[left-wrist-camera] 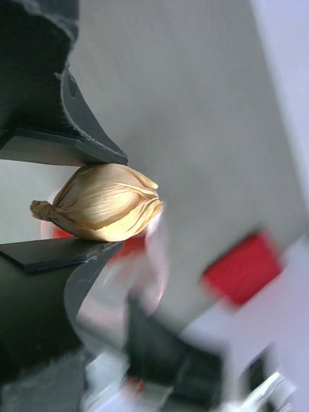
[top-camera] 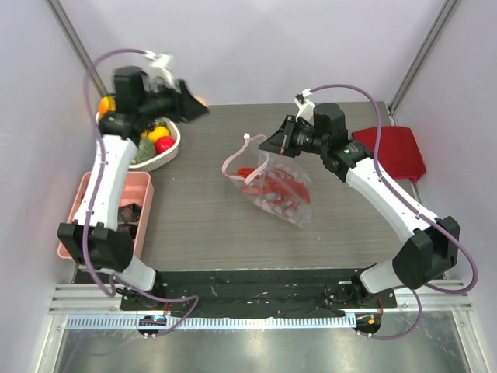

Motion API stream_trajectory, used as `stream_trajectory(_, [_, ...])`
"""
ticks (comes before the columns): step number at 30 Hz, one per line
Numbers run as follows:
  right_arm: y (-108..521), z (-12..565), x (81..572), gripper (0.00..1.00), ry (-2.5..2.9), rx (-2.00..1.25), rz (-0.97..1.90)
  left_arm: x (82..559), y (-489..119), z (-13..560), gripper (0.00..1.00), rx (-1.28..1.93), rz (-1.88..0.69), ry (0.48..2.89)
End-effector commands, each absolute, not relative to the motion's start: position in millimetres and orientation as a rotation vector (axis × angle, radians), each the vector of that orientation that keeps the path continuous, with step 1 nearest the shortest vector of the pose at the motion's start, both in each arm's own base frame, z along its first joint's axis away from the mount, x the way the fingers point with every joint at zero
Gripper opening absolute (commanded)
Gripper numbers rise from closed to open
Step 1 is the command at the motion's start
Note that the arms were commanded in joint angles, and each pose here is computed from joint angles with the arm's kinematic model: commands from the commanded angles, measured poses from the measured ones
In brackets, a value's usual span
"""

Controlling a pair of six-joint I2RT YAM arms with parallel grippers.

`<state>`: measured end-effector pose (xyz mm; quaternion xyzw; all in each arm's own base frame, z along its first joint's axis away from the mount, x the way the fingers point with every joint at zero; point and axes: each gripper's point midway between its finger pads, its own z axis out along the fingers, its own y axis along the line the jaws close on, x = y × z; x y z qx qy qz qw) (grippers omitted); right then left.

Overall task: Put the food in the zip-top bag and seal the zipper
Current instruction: Place the fake vegetable in the zipper food storage bag.

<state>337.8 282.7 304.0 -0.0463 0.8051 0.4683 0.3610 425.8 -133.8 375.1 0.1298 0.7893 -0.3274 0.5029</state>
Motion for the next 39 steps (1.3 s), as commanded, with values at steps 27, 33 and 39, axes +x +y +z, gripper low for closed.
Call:
stream_trajectory(27, [276,373,342,0.01,1.855,-0.032,1.425,415,-191,398,1.0,0.338,-1.096,1.853])
stream_trajectory(33, [272,366,344,0.01,1.864,-0.027,1.403,515,-82,384,0.91,0.01,-0.735,1.807])
stream_trajectory(39, [271,362,345,0.01,1.863,-0.045,1.378,575,16,349,0.88,-0.128,-0.395,1.852])
